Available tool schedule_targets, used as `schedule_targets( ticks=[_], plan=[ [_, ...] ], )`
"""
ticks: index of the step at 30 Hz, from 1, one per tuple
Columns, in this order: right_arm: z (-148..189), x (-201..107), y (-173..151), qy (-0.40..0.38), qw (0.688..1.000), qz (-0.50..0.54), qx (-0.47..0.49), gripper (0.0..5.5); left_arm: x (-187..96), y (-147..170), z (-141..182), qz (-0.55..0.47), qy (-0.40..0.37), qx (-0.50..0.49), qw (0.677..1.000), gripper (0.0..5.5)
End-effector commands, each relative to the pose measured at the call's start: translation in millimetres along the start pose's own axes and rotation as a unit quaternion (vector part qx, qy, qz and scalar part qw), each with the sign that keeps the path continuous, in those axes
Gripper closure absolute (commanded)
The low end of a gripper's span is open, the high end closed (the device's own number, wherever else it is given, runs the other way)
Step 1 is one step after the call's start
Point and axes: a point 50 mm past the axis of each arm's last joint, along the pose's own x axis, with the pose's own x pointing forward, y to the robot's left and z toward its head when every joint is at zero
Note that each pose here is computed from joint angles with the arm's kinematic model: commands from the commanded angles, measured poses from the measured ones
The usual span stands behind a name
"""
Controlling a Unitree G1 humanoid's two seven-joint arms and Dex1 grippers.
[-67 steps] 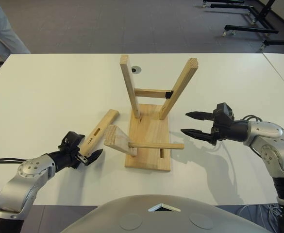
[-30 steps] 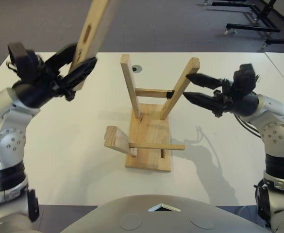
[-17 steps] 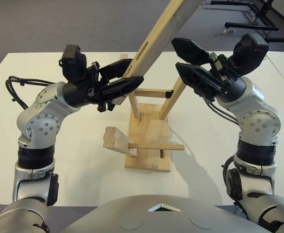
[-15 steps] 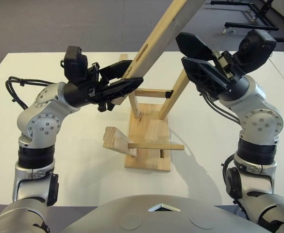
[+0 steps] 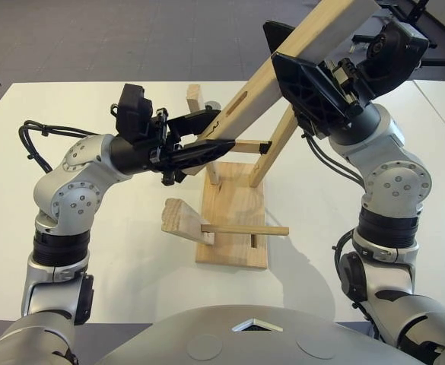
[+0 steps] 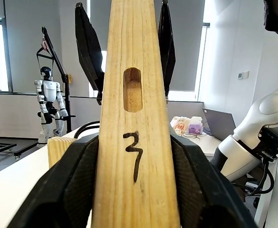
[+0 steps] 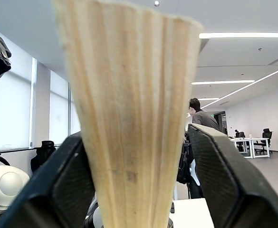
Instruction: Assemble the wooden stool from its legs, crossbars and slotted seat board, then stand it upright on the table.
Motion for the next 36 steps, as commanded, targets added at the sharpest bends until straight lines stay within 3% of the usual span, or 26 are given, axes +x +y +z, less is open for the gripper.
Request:
schedule_targets(
  ticks=[1,8,9,12,17,24,29,36],
  plan=[
    [8,6,1,-0.007,1.0,0.011,-0.017,3.15,-3,-1,-1,0.005,0.014,-0.001,1.0,3.41],
    [13,5,3,-0.026,0.999,0.024,-0.027,3.39,-8,0,-5,0.015,0.019,-0.028,0.999,3.42],
    [15,4,3,-0.029,0.999,0.022,-0.038,3.39,-10,2,-4,0.029,0.014,-0.023,0.999,3.05],
    [28,-10,2,-0.03,0.996,-0.013,-0.086,3.42,-19,3,4,0.07,0.004,-0.008,0.997,2.66],
    [39,-59,12,0.044,0.994,-0.054,-0.085,3.44,-45,-9,27,0.121,-0.012,0.012,0.993,1.91],
    [17,-123,41,0.185,0.976,-0.112,0.006,3.44,-65,-29,42,0.161,-0.017,0.023,0.987,0.93],
    [-11,-129,55,0.244,0.966,-0.069,0.054,3.45,-83,-35,46,0.194,-0.038,0.009,0.98,0.23],
    [-30,-113,65,0.181,0.982,-0.054,0.032,3.45,-101,-20,52,0.203,-0.031,-0.013,0.979,0.1]
  ],
)
